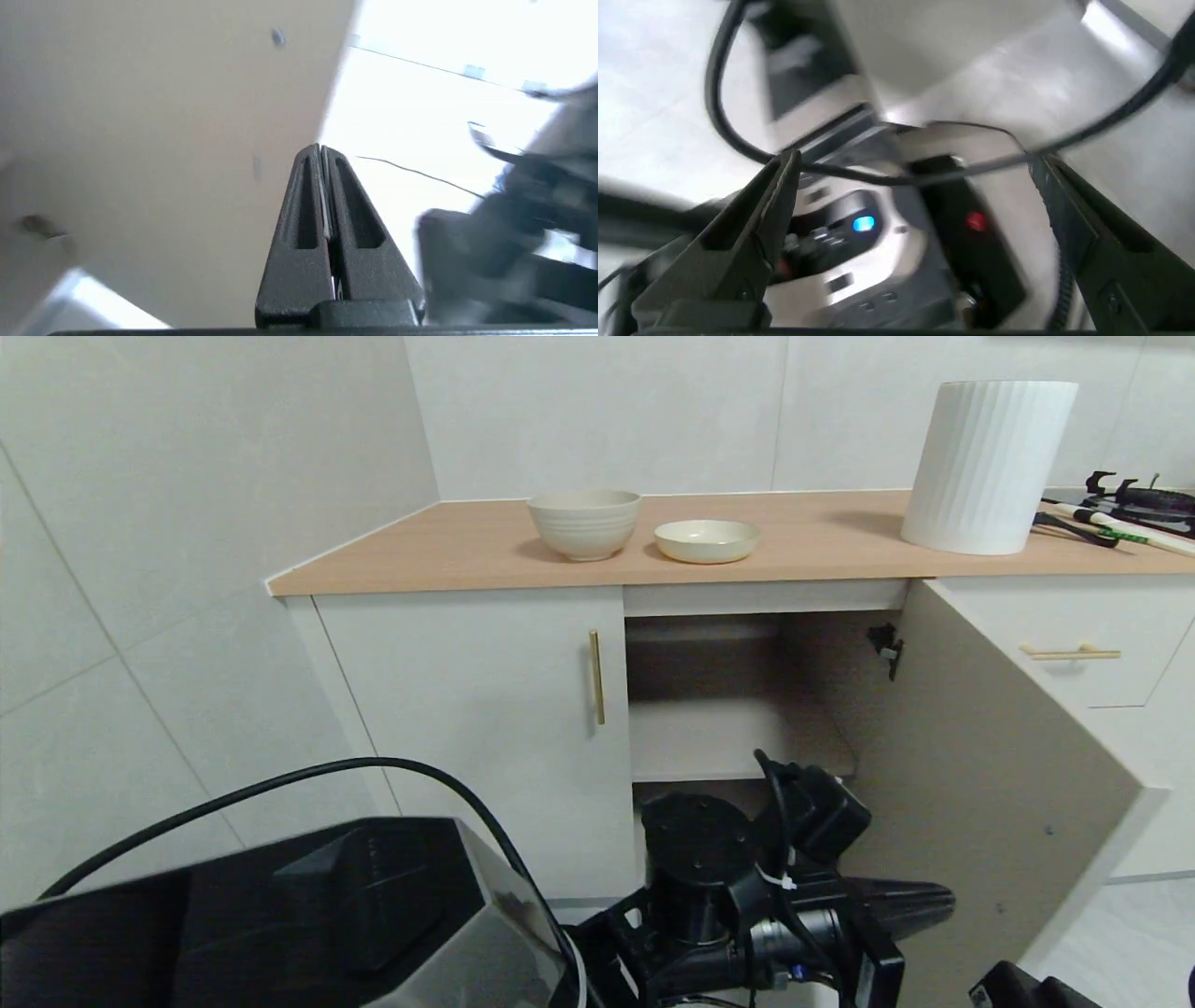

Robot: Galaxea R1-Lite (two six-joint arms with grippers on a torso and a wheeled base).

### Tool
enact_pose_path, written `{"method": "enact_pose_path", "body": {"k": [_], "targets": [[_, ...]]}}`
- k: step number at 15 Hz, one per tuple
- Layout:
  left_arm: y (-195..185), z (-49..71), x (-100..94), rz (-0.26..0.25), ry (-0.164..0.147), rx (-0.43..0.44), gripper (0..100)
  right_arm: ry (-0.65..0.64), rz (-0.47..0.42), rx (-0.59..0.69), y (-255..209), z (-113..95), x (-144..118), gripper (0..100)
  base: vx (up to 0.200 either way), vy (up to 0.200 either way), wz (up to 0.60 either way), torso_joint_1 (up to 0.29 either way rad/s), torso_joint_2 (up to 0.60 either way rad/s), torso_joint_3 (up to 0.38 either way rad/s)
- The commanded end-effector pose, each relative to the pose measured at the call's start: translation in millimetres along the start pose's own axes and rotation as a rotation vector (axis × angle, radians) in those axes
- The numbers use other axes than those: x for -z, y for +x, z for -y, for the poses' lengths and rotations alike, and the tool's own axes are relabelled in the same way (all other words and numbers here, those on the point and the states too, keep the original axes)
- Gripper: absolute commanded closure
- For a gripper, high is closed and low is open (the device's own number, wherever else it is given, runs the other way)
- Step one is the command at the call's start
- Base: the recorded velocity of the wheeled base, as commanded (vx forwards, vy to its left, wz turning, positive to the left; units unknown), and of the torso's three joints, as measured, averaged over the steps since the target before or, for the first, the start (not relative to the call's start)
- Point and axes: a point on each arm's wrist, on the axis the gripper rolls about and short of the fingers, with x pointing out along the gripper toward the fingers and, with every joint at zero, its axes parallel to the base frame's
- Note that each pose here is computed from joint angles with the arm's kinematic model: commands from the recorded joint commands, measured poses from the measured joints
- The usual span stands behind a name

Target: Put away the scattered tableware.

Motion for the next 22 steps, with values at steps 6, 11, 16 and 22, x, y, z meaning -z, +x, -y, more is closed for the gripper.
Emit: {"method": "enact_pose_path", "body": {"k": [6, 11, 16, 22], "targets": [[-80, -48.4, -39.4, 0.031, -0.016, -0.262, 100, -0.003, 0.131, 0.189, -3, 11, -25, 0, 0.000, 0.000, 0.00, 0.000, 0.00, 0.000], [-170, -19.5, -82.9, 0.012, -0.054, -0.413, 100, -0.024, 0.205, 0.257, -4, 14, -43, 0, 0.000, 0.000, 0.00, 0.000, 0.00, 0.000], [-254, 12.7, -114.2, 0.064, -0.065, -0.612, 0, -0.030, 0.275, 0.317, 10, 29, -79, 0, 0.000, 0.000, 0.00, 0.000, 0.00, 0.000], [-296, 33.4, -126.1, 0.091, -0.088, -0.774, 0, 0.040, 0.217, 0.467, 25, 59, -135, 0, 0.000, 0.000, 0.00, 0.000, 0.00, 0.000]]}}
